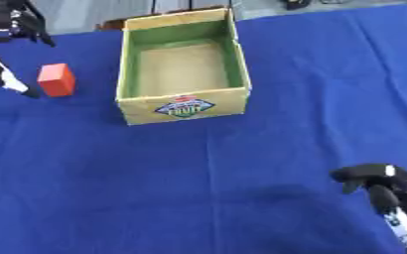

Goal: Pick up objects on the table and place them in the box.

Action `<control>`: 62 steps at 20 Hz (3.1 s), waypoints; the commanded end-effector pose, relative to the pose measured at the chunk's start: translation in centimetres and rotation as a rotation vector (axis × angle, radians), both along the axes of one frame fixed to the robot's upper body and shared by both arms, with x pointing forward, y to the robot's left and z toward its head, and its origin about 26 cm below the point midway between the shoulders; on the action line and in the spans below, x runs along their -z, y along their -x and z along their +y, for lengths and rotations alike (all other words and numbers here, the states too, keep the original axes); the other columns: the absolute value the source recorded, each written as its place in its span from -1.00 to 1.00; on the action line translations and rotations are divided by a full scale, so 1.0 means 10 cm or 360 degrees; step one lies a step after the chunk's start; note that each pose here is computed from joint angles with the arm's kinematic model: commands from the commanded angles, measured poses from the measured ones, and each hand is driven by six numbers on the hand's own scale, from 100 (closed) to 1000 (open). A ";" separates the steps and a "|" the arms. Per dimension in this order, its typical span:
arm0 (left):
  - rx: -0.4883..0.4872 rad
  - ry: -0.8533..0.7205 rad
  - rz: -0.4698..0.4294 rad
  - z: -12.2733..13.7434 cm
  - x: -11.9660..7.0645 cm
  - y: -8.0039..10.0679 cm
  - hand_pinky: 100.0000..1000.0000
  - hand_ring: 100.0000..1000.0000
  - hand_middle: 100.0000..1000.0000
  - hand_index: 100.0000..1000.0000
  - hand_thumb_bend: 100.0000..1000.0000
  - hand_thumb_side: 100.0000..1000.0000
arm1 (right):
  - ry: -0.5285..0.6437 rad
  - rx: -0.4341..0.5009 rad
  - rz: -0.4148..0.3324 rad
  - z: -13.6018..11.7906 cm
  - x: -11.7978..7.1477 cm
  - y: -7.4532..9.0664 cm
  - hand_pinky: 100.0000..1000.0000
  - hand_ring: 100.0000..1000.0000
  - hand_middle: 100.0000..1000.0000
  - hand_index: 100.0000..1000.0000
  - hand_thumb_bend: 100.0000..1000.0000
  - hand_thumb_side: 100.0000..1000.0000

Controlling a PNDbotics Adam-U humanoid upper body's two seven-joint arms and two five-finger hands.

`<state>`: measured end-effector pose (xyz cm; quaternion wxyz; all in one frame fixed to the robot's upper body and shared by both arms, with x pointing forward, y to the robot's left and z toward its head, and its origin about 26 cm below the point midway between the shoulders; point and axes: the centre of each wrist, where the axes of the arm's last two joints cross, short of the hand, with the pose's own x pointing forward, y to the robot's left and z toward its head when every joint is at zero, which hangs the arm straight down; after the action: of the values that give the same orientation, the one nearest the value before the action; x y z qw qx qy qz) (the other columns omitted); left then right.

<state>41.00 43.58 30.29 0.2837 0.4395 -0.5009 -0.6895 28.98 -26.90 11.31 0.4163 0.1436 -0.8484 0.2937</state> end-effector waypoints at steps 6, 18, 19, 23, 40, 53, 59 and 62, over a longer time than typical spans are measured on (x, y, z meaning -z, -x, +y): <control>-0.0089 0.0079 0.0034 0.15 -0.10 0.04 0.30 0.13 0.23 0.58 0.28 -0.31 | 0.0012 -0.0005 -0.0042 0.00 -0.05 0.00 0.56 0.47 -0.05 0.46 -1.00 0.11; -0.0120 0.0225 0.0180 0.14 -0.04 -0.02 0.26 0.09 0.21 0.59 0.14 -0.28 | 0.0009 0.0000 -0.0042 0.00 -0.04 0.01 0.56 0.47 -0.05 0.46 -1.00 0.12; -0.0113 0.0225 0.0178 0.13 -0.04 -0.03 0.26 0.09 0.21 0.59 0.11 -0.28 | 0.0009 0.0001 -0.0041 0.00 -0.04 0.01 0.56 0.47 -0.05 0.46 -1.00 0.12; -0.0080 0.0229 0.0160 0.09 -0.04 -0.05 0.26 0.09 0.21 0.59 0.04 -0.26 | 0.0009 0.0000 -0.0041 0.01 -0.04 0.00 0.56 0.47 -0.05 0.46 -1.00 0.12; -0.0122 0.0193 0.0113 0.02 0.03 -0.11 0.26 0.10 0.22 0.59 0.04 -0.19 | 0.0005 0.0000 -0.0042 0.02 -0.05 0.00 0.56 0.47 -0.05 0.46 -1.00 0.13; -0.0147 0.0188 0.0101 0.04 0.13 -0.13 0.25 0.09 0.22 0.59 0.02 -0.18 | 0.0003 0.0000 -0.0047 0.03 -0.05 -0.01 0.56 0.47 -0.05 0.46 -1.00 0.13; -0.0149 0.0194 0.0073 0.05 0.12 -0.13 0.28 0.13 0.27 0.62 0.02 -0.18 | 0.0003 0.0000 -0.0050 0.03 -0.05 0.00 0.56 0.47 -0.06 0.46 -1.00 0.13; -0.0144 0.0218 0.0028 0.07 0.06 -0.10 0.32 0.17 0.32 0.65 0.02 -0.19 | 0.0003 0.0002 -0.0050 0.02 -0.05 0.00 0.56 0.47 -0.06 0.46 -1.00 0.13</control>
<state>42.70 43.55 27.63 0.3599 0.4127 -0.5200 -0.6555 29.01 -26.55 11.22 0.4126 0.1444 -0.8520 0.2883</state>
